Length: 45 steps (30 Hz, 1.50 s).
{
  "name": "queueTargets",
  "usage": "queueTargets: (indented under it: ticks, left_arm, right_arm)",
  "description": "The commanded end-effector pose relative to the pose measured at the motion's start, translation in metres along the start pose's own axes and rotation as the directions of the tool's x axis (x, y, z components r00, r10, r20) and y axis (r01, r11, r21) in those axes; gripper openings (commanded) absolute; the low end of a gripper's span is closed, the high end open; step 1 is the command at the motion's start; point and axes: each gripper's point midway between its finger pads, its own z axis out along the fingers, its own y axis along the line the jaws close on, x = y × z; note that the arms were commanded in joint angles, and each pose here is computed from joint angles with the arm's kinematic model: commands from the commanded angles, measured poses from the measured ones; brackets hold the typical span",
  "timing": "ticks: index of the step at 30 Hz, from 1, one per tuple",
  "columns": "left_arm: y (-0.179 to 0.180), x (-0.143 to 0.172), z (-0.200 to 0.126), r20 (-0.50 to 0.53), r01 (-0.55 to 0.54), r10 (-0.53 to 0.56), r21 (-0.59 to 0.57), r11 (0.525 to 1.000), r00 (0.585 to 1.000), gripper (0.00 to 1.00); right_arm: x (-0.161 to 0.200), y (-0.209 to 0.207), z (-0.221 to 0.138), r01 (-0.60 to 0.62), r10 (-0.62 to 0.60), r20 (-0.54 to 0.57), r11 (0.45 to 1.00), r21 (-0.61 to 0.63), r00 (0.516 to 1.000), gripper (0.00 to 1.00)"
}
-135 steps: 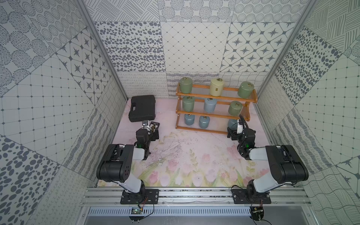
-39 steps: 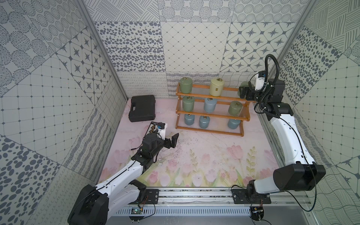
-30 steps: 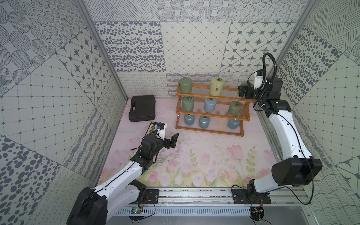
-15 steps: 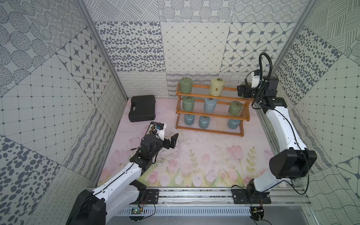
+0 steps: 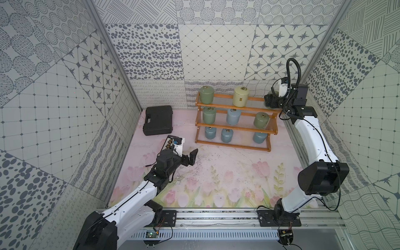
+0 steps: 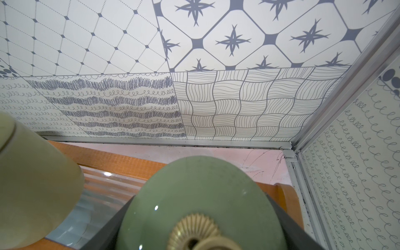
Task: Remove the tea canisters from the shelf
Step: Pick up the tea canister from the shelf, then place the tea canister at the center of the board.
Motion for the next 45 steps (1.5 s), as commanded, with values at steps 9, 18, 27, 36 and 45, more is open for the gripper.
queueTargets:
  ticks: [9,18,27,36,45]
  left_arm:
    - [-0.004,-0.003,-0.003,0.019,0.004,-0.004,0.021,1.000,1.000,1.00]
    - [-0.004,-0.008,-0.005,0.035,-0.008,0.007,0.017,1.000,0.999,1.00]
    - [-0.001,-0.005,-0.005,0.031,-0.012,0.012,0.002,1.000,0.999,1.00]
    - [0.001,-0.005,-0.005,0.034,-0.010,0.011,-0.012,1.000,0.999,1.00]
    - [0.004,-0.001,-0.007,0.025,0.005,-0.005,-0.026,1.000,1.000,1.00]
  right_arm:
    - [-0.030,0.023,-0.032,0.033,-0.023,0.096,0.994,-0.104,0.995,0.58]
    - [-0.032,0.060,-0.066,0.073,-0.046,0.131,0.976,-0.208,0.990,0.56]
    - [-0.016,0.102,-0.095,0.116,-0.075,0.145,0.949,-0.293,0.986,0.56]
    - [0.012,0.140,-0.112,0.164,-0.105,0.176,0.917,-0.364,0.979,0.57]
    - [0.057,0.174,-0.118,0.210,-0.138,0.195,0.883,-0.420,0.971,0.57]
